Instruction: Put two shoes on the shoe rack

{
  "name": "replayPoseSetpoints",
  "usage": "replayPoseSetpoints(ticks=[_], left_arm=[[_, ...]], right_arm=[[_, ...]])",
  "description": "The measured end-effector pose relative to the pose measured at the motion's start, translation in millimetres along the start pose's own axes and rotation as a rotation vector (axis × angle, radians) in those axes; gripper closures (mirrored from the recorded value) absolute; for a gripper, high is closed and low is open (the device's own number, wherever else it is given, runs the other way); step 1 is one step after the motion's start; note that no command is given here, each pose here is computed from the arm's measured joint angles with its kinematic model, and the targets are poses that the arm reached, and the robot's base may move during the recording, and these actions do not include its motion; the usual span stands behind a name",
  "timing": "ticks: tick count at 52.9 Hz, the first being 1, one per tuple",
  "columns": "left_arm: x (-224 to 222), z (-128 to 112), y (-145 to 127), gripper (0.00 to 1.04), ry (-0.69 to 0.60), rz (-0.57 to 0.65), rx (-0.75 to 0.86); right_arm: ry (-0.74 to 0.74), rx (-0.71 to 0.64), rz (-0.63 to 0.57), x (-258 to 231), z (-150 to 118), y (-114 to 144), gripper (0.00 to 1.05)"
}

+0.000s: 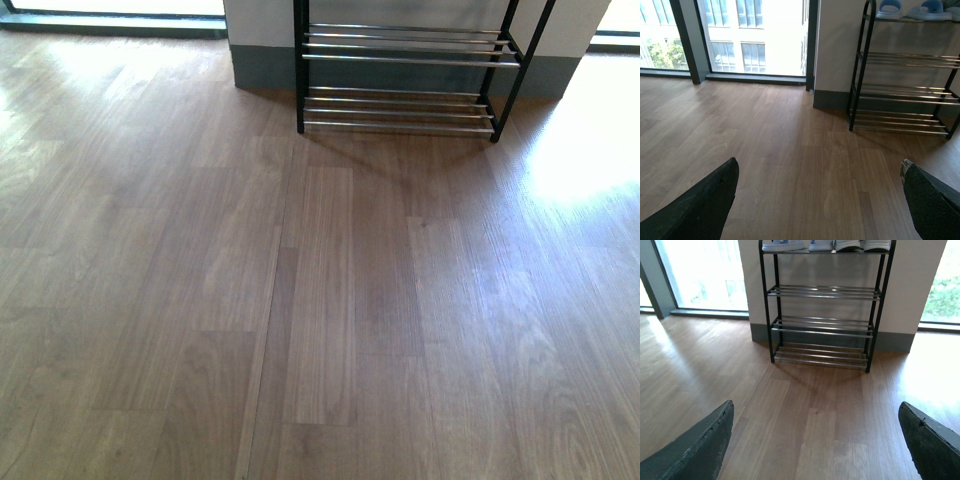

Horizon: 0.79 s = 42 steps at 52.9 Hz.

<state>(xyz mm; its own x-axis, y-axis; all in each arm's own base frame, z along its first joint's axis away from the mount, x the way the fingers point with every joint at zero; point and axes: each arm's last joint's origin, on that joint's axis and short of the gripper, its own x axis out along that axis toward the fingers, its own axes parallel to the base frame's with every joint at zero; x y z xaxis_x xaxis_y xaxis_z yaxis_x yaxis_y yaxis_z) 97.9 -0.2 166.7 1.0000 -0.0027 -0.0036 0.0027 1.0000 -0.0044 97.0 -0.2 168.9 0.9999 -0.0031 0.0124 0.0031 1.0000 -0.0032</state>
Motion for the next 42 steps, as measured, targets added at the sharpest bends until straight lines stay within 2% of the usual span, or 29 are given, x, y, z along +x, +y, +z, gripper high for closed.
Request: replayPoseSetpoints(ticks=[42], left_arm=[[0.0,0.0,0.0,0.09,0.000,0.000,0.000]], right_arm=[[-0.001,0.000,0.001,-0.1,0.1,0.0,0.09]])
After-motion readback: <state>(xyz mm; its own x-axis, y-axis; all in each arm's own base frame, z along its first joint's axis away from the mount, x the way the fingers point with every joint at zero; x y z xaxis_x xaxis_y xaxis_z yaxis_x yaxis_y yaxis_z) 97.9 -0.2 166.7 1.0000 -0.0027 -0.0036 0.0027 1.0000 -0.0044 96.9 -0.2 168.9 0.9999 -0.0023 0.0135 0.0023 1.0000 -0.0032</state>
